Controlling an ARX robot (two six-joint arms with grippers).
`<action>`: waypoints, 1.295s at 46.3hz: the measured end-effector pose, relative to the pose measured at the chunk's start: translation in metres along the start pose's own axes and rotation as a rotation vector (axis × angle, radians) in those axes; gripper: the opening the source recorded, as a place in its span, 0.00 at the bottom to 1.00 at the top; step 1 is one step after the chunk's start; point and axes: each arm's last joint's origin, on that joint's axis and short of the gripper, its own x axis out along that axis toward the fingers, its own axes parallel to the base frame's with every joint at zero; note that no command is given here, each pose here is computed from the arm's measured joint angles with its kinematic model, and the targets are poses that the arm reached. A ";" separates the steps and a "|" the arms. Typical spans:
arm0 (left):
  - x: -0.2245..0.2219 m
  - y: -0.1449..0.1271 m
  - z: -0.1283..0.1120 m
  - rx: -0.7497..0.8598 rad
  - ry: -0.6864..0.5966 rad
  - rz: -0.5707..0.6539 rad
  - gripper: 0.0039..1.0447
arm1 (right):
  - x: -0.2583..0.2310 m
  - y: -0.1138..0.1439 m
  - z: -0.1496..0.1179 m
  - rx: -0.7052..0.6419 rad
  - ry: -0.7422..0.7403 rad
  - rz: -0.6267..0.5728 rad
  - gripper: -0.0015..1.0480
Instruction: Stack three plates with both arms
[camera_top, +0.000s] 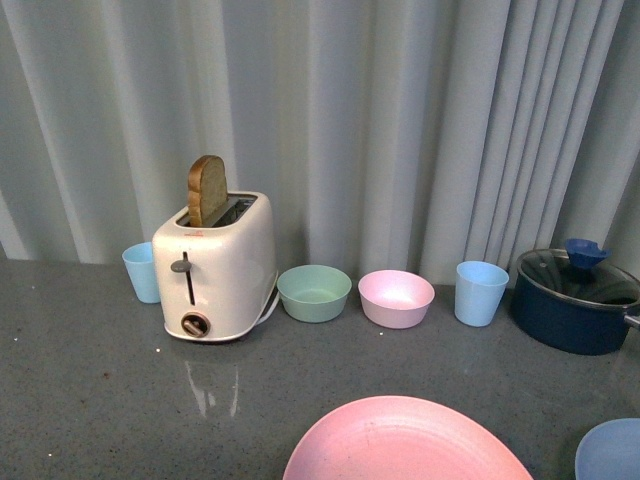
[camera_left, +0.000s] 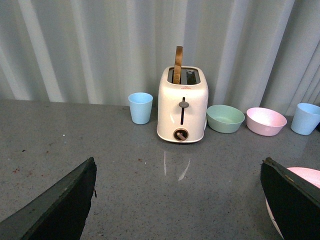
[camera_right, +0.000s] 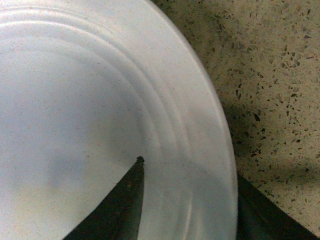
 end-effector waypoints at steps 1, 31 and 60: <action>0.000 0.000 0.000 0.000 0.000 0.000 0.94 | 0.000 0.000 0.000 0.001 0.001 0.001 0.32; 0.000 0.000 0.000 0.000 0.000 0.000 0.94 | -0.050 -0.030 0.010 0.076 -0.042 -0.033 0.03; 0.000 0.000 0.000 0.000 0.000 0.000 0.94 | -0.096 0.087 0.110 -0.072 -0.382 0.215 0.03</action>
